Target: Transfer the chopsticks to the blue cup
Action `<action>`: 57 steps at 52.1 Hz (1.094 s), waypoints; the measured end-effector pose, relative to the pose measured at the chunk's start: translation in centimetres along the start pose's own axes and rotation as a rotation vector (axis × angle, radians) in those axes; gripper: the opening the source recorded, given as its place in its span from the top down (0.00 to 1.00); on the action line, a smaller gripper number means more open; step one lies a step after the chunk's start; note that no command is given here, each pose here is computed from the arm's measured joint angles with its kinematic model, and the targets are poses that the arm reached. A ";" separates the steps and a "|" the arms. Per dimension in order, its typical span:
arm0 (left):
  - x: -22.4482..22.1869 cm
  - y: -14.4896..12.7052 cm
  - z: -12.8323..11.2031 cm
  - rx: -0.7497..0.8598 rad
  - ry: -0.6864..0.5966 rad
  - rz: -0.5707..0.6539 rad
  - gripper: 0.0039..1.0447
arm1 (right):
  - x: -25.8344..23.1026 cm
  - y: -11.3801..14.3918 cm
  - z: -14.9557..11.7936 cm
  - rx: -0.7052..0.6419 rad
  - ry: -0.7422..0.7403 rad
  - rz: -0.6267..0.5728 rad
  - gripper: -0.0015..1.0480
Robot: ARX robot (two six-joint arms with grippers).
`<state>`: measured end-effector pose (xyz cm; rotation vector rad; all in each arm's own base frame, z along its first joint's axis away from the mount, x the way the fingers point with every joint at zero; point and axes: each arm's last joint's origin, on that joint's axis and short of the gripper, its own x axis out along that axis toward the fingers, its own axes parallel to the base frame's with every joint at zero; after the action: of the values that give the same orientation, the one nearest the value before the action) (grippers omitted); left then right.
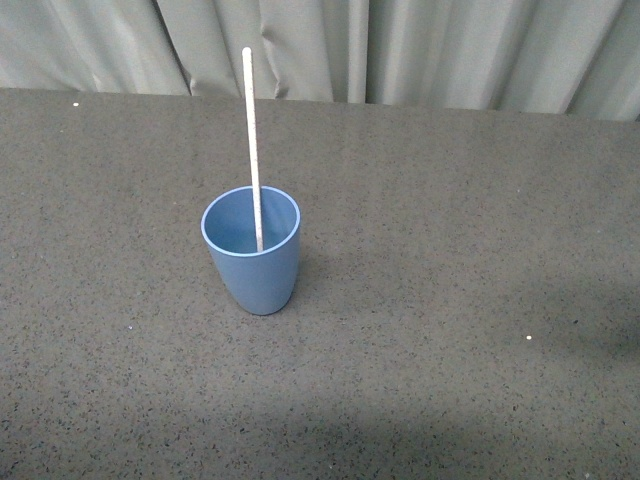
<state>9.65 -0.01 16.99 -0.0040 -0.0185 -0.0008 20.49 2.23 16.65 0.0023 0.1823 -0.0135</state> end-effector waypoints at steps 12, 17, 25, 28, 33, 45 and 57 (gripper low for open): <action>0.0 0.0 0.0 0.000 0.000 0.000 0.06 | -2.6 -0.9 -0.5 0.004 -0.188 0.013 0.63; 0.0 0.0 0.0 0.000 0.000 0.000 0.06 | -3.3 -1.2 -1.3 -0.001 -0.157 0.023 0.76; 0.0 0.0 0.0 0.000 0.000 0.000 0.06 | -4.6 -2.3 -1.3 -0.001 -0.169 0.009 0.99; 0.0 0.0 0.0 0.000 0.000 0.000 0.06 | -5.0 -2.3 -1.4 -0.001 -0.169 0.012 0.99; 0.0 0.0 0.0 0.000 0.000 0.000 0.06 | -5.4 -2.3 -1.5 -0.001 -0.164 0.014 0.99; 0.0 0.0 0.0 0.000 0.000 0.000 0.06 | -6.7 -2.3 -1.5 -0.001 -0.174 0.014 0.99; 0.0 0.0 0.0 0.000 0.000 0.000 0.06 | -7.8 -2.3 -1.4 -0.001 -0.184 0.014 0.99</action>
<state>9.66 -0.01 16.99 -0.0036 -0.0181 -0.0008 12.55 0.02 16.71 0.0013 -0.0021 0.0000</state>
